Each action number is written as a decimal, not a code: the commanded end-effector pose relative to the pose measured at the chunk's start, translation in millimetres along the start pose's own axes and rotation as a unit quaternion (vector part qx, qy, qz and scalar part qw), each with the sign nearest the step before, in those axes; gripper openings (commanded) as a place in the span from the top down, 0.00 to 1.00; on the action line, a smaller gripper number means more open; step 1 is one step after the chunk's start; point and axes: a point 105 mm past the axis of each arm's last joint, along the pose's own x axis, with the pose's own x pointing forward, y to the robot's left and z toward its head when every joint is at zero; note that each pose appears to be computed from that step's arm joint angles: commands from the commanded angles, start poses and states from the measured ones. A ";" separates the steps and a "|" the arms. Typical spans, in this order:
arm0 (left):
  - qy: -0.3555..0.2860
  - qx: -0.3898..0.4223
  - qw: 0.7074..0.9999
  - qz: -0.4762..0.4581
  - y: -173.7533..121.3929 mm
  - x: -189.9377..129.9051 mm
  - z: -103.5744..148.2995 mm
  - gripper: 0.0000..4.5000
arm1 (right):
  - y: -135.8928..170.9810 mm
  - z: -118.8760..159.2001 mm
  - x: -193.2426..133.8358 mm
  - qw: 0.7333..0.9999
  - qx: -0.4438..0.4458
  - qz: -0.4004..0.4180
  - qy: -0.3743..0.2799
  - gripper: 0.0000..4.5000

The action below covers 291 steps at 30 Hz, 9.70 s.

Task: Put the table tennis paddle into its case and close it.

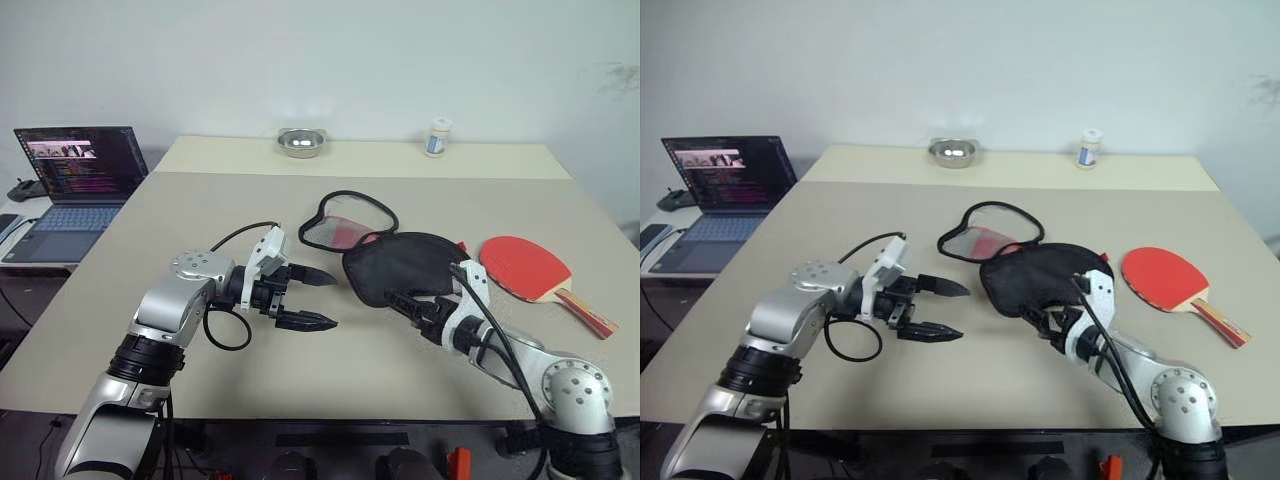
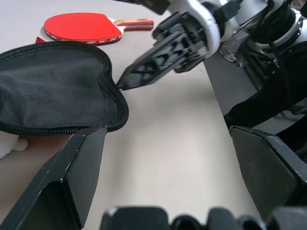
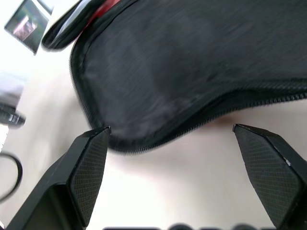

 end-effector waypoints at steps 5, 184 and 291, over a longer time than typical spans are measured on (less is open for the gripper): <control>-0.002 0.032 0.999 -0.001 2.1 0.3 12.2 0.01 | 9.7 4.9 25.4 1.000 0.005 0.008 -0.012 0.00; -0.002 0.080 0.995 0.064 19.2 -9.1 30.8 0.00 | -47.2 59.8 7.7 0.966 -0.231 -0.104 -0.044 0.33; -0.074 0.079 0.990 0.089 34.8 -0.5 65.3 1.00 | -139.4 74.7 -0.1 0.936 -0.328 -0.067 0.111 0.00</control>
